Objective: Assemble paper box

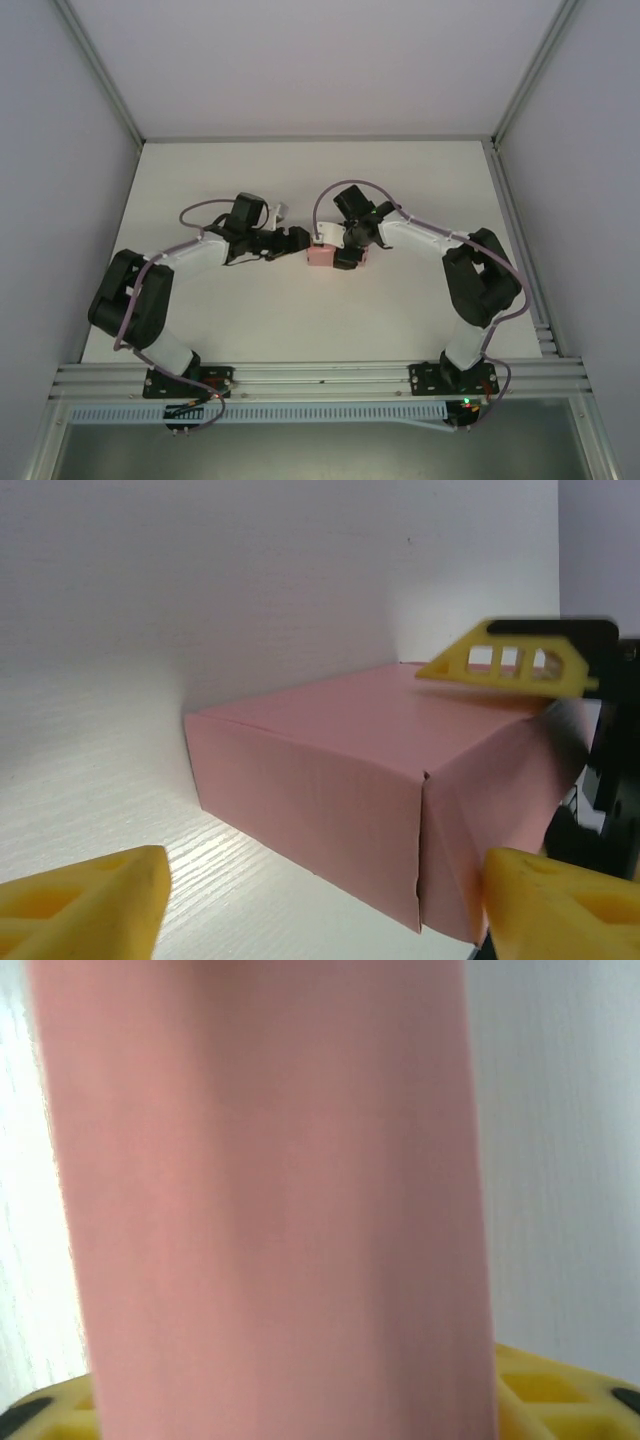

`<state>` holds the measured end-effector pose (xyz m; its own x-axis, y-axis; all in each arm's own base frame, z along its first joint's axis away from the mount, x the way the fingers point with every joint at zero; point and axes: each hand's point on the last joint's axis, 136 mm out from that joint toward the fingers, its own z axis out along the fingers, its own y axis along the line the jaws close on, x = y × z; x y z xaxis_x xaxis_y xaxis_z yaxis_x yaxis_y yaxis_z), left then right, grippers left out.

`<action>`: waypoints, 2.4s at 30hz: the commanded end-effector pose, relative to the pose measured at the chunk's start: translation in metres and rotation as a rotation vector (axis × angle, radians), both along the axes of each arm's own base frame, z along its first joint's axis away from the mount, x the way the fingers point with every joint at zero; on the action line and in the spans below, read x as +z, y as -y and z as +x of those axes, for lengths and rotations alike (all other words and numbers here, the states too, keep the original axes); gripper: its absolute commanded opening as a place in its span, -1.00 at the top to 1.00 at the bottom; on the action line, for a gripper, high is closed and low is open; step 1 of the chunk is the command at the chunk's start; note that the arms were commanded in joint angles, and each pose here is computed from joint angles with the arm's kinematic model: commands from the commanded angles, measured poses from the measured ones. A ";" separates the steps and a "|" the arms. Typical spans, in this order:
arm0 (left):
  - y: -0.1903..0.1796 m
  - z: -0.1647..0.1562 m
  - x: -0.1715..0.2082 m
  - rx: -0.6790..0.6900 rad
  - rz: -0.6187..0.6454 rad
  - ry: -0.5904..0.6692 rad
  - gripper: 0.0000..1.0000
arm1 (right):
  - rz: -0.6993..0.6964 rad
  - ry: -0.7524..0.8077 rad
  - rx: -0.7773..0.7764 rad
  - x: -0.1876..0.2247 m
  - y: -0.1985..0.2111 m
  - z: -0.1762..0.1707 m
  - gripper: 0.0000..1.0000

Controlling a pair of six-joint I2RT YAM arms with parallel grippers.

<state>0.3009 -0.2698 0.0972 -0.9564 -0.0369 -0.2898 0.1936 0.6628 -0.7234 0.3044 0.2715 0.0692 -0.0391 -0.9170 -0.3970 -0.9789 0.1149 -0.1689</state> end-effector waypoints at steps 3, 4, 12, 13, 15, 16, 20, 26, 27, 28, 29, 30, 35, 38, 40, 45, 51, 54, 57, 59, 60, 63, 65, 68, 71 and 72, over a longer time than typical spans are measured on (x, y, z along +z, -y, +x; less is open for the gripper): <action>-0.012 -0.009 -0.034 -0.002 0.080 -0.066 -0.43 | 0.112 0.020 -0.012 0.019 -0.004 0.002 -0.47; -0.012 -0.009 -0.035 0.000 0.085 -0.068 -0.41 | 0.138 0.020 -0.017 0.025 -0.005 0.001 -0.61; -0.011 -0.007 -0.034 0.005 0.080 -0.063 -0.19 | 0.543 0.178 -0.350 0.121 0.016 0.029 -1.00; -0.011 -0.007 -0.034 0.005 0.079 -0.060 -0.19 | 0.600 0.166 -0.444 0.131 0.024 0.032 -1.00; -0.011 -0.008 -0.034 0.008 0.083 -0.057 -0.20 | 0.686 0.112 -0.756 0.139 0.051 0.040 -1.00; -0.010 -0.007 -0.032 0.007 0.082 -0.051 -0.20 | 0.704 0.061 -0.892 0.135 0.063 0.039 -1.00; -0.007 -0.009 -0.035 -0.002 0.092 -0.051 -0.20 | 0.727 -0.193 -1.195 0.092 0.080 0.017 -1.00; -0.005 -0.010 -0.040 -0.015 0.103 -0.060 -0.19 | 0.703 -0.376 -1.216 0.057 0.067 0.000 -0.92; -0.004 -0.010 -0.041 -0.017 0.105 -0.060 -0.19 | 0.690 -0.376 -1.230 0.052 0.069 0.000 -0.91; -0.005 -0.010 -0.042 -0.016 0.106 -0.060 -0.19 | 0.680 -0.377 -1.225 0.048 0.070 -0.001 -0.89; -0.005 -0.010 -0.041 -0.017 0.106 -0.057 -0.19 | 0.682 -0.385 -1.215 0.045 0.069 -0.001 -0.87; -0.005 -0.010 -0.041 -0.017 0.108 -0.055 -0.19 | 0.689 -0.395 -1.223 0.042 0.071 0.001 -0.81; -0.006 -0.008 -0.044 -0.021 0.124 -0.054 -0.17 | 0.748 -0.475 -1.250 0.028 0.076 0.008 -0.49; -0.007 -0.008 -0.044 -0.022 0.131 -0.052 -0.15 | 0.754 -0.503 -1.256 0.020 0.080 0.005 -0.30; -0.007 -0.008 -0.045 -0.024 0.138 -0.046 -0.11 | 0.736 -0.520 -1.254 0.011 0.082 0.000 -0.09; -0.010 -0.006 -0.050 -0.020 0.163 -0.043 0.17 | 0.728 -0.580 -1.282 -0.012 0.089 -0.012 0.36; -0.011 -0.006 -0.057 -0.027 0.174 -0.054 0.59 | 0.742 -0.655 -1.313 -0.028 0.092 -0.023 0.73; -0.011 -0.005 -0.058 -0.025 0.178 -0.050 0.78 | 0.742 -0.680 -1.322 -0.032 0.093 -0.026 0.93; -0.011 -0.004 -0.059 -0.023 0.180 -0.049 1.00 | 0.756 -0.697 -1.329 -0.033 0.094 -0.028 1.00; -0.012 -0.003 -0.059 -0.023 0.189 -0.046 1.00 | 0.768 -0.706 -1.334 -0.032 0.094 -0.027 1.00; -0.013 -0.003 -0.060 -0.022 0.197 -0.044 1.00 | 0.780 -0.713 -1.332 -0.030 0.094 -0.027 1.00; -0.015 -0.001 -0.057 -0.018 0.217 -0.030 1.00 | 0.831 -0.753 -1.333 -0.025 0.093 -0.024 1.00; -0.015 0.000 -0.053 -0.021 0.214 -0.021 0.98 | 0.832 -0.751 -1.315 -0.020 0.092 -0.021 0.97; -0.008 0.007 -0.038 -0.030 0.193 0.015 0.44 | 0.834 -0.739 -1.287 -0.005 0.088 -0.011 0.71; -0.001 0.016 -0.021 -0.033 0.173 0.055 0.12 | 0.849 -0.691 -1.262 0.016 0.085 0.007 0.39; 0.002 0.020 -0.015 -0.033 0.164 0.071 0.02 | 0.844 -0.671 -1.274 0.021 0.086 0.013 0.36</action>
<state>0.3185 -0.2865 0.1039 -0.9186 0.0364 -0.3934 0.3122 0.6770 -0.6665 0.3212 0.1935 0.1067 -0.8633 0.2957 -0.4090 -0.1529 0.6190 0.7704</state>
